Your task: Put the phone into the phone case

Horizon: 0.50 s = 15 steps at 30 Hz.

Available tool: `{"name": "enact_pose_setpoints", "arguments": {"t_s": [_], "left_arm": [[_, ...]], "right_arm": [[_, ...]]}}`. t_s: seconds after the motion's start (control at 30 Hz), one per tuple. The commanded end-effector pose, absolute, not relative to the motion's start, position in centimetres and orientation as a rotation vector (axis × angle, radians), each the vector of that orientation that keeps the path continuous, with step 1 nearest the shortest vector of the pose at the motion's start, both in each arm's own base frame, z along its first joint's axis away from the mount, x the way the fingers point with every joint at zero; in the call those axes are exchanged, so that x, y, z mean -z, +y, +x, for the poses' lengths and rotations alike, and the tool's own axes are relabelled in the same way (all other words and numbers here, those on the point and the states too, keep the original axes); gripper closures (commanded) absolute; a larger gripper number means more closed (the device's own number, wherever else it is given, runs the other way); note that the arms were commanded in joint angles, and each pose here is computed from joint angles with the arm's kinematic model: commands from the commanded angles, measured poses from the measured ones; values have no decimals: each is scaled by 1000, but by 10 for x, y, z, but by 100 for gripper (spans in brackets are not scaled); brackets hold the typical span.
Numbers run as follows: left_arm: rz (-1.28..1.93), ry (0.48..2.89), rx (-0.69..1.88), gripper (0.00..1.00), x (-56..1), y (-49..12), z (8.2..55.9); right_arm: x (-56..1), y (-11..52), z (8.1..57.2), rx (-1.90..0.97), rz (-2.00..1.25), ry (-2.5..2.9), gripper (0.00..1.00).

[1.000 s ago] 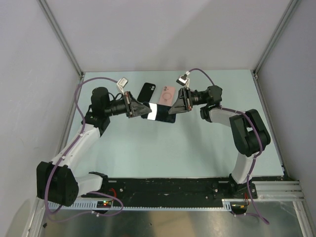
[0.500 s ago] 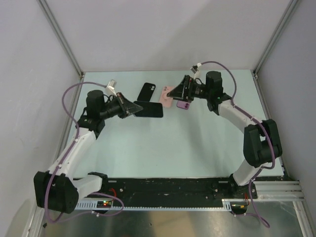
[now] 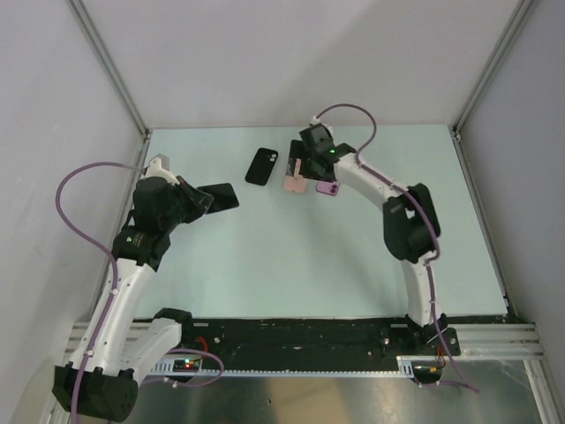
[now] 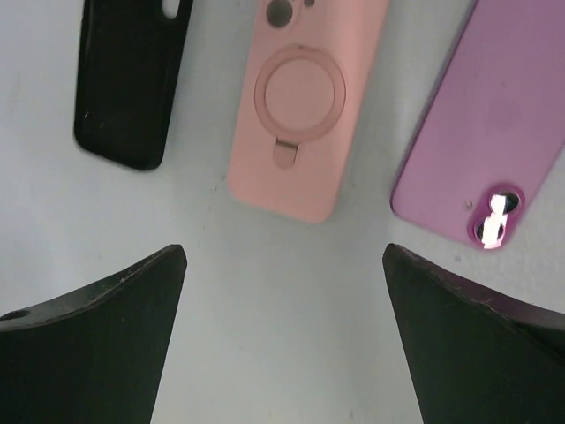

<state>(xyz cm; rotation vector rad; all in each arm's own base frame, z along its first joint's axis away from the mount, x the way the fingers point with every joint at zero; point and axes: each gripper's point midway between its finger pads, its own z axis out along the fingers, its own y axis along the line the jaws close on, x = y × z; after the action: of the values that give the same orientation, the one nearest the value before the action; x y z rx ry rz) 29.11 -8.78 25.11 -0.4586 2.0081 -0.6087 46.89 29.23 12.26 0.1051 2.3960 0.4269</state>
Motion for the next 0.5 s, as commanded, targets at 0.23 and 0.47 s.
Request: {"name": "enact_pose_setpoints", "arguments": {"t_s": [0.23,0.47], "left_arm": [[-404,1915,565,100,-282,-79,290],[-385,1920,566,100,-281,-80,290]], "right_arm": [[-82,289,512,-119,218,2423,1],[-69,305,520,-116,171,2435,1]]}}
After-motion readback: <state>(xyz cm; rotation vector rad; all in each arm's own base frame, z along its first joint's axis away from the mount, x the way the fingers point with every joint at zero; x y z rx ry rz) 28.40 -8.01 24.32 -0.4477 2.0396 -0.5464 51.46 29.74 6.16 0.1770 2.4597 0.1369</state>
